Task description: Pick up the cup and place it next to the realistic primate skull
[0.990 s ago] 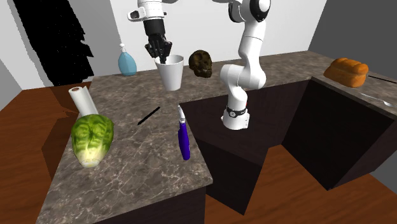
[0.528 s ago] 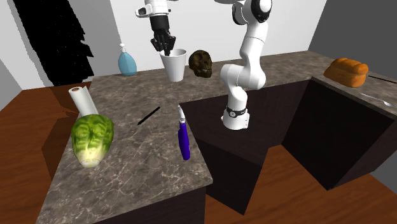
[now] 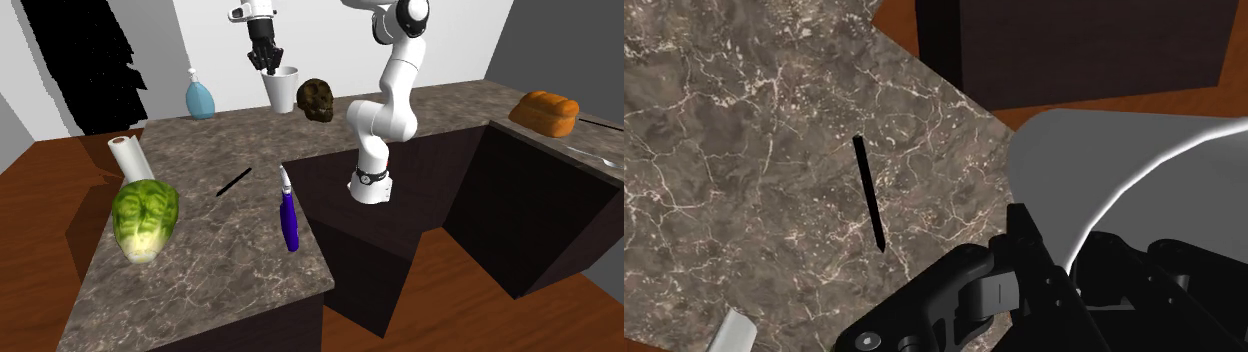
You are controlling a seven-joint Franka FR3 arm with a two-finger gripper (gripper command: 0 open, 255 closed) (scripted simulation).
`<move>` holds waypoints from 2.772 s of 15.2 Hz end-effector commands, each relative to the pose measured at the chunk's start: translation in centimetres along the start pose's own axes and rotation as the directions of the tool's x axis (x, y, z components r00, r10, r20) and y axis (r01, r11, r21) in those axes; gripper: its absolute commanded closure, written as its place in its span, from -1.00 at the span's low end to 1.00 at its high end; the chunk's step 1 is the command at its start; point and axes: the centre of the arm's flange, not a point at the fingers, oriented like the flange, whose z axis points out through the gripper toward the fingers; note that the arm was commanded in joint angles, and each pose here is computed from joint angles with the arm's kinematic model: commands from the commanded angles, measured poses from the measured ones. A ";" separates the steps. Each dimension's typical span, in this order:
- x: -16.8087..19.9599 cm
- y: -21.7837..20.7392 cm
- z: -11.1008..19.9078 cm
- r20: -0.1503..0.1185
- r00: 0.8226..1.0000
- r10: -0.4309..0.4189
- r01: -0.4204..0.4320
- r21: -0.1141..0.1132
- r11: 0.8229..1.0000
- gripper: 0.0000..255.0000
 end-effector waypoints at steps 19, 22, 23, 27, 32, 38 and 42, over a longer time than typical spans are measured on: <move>-23.1 11.4 -5.3 0.001 1.000 -0.001 0.001 0.000 1.000 1.00; -24.2 12.1 -4.5 0.001 1.000 -0.001 0.001 0.000 1.000 1.00; -24.2 12.2 -4.0 0.001 1.000 -0.001 0.001 0.000 1.000 1.00; -24.5 12.6 -2.0 0.001 1.000 -0.001 0.001 0.000 1.000 1.00; -24.8 13.2 0.6 0.001 1.000 -0.001 0.001 0.000 1.000 1.00; -25.2 13.8 3.7 0.001 1.000 -0.001 0.001 0.000 1.000 1.00; -25.5 14.3 5.7 0.001 1.000 -0.001 0.001 0.000 1.000 1.00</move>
